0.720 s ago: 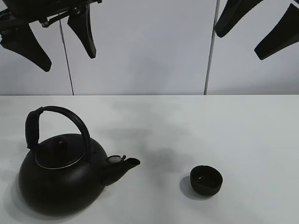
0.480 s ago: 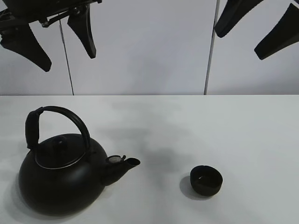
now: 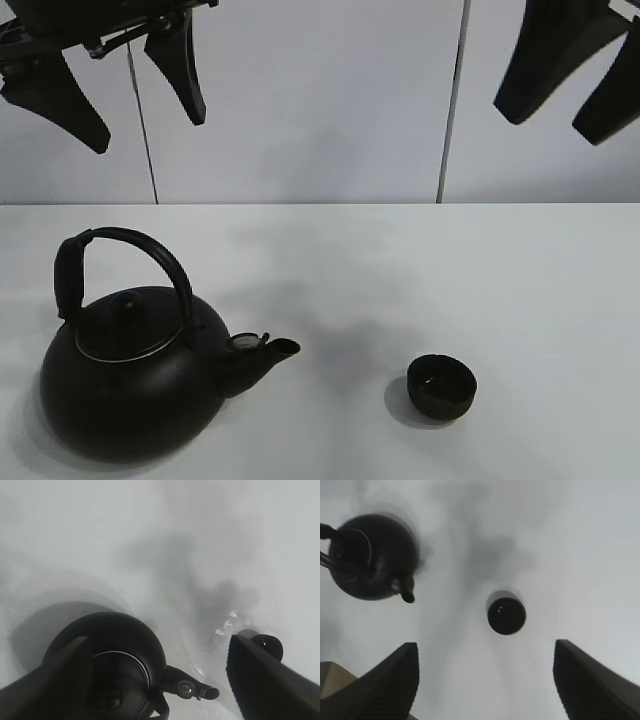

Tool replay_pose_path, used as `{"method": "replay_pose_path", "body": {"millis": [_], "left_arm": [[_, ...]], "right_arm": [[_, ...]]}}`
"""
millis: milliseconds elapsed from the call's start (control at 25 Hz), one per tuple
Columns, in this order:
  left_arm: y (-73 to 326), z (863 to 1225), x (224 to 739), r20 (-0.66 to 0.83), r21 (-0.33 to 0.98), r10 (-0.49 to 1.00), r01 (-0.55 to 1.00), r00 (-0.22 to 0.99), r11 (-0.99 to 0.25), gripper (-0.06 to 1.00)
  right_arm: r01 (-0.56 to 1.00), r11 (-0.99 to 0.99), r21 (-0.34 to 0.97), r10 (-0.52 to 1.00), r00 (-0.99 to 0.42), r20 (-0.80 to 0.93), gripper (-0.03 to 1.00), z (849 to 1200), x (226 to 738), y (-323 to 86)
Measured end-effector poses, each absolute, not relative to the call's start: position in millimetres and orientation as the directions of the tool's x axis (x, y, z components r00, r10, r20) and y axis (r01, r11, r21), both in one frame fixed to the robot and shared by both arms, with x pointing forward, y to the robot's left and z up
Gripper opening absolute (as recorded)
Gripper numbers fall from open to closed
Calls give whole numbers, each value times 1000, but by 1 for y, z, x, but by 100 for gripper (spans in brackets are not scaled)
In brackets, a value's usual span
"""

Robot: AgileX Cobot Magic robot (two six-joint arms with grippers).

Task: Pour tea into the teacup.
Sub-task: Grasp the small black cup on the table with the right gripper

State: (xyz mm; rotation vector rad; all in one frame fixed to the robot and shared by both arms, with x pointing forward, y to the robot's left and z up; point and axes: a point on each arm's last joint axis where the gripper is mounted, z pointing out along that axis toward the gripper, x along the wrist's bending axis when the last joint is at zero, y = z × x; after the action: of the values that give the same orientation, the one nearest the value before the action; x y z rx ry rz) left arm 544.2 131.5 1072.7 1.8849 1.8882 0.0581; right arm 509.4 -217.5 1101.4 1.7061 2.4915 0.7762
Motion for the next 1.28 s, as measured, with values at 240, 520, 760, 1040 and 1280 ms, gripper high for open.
{"method": "replay_pose_path", "body": {"millis": [240,520,760,1040,1280], "left_arm": [[132,1073,544,-292,352,955,934,53,55,54],[132,1073,544,-292,353,955,934,54,55,54],[132,1073,544,-292,353,955,934,54,55,54],[132,1073,544,-292,353,955,934,54,55,54],[132,1073,544,-292,353,955,934,54,55,54]], "right_arm": [[842,449,299,859,-499,115,52,1086,503,-201],[825,525,209,841,-541,24,52,1059,511,-175],[840,530,115,843,-537,30,63,1025,528,-169],[860,507,68,856,-511,82,65,988,536,-161],[867,497,36,862,-498,96,65,967,531,-162]]}}
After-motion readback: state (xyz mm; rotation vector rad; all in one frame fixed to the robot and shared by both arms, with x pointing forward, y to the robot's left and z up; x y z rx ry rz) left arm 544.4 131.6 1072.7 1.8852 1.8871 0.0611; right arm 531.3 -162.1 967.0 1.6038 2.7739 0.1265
